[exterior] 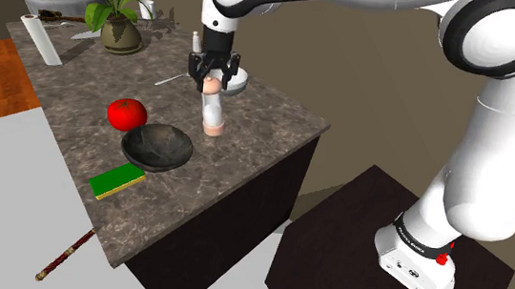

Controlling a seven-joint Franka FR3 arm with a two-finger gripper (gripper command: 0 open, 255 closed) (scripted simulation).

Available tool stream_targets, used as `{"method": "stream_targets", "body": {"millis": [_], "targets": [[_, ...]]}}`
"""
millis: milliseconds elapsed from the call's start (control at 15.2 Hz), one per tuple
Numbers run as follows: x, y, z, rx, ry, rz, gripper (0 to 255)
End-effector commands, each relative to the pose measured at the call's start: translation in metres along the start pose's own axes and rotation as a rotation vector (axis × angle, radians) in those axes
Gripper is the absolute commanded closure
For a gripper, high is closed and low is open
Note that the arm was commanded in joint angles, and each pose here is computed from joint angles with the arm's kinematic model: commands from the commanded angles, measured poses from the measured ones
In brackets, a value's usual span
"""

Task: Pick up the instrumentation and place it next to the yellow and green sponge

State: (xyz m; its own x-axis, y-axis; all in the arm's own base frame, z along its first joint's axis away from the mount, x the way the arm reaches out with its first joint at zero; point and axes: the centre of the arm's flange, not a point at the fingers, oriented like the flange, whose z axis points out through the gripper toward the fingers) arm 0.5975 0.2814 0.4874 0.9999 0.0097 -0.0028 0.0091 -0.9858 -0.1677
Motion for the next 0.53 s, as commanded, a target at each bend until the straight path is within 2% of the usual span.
{"method": "stream_targets", "body": {"millis": [0,462], "targets": [[-0.010,-0.027,0.003,0.000,0.001,0.001,255],[-0.037,-0.114,0.017,0.000,0.001,0.001,255]]}}
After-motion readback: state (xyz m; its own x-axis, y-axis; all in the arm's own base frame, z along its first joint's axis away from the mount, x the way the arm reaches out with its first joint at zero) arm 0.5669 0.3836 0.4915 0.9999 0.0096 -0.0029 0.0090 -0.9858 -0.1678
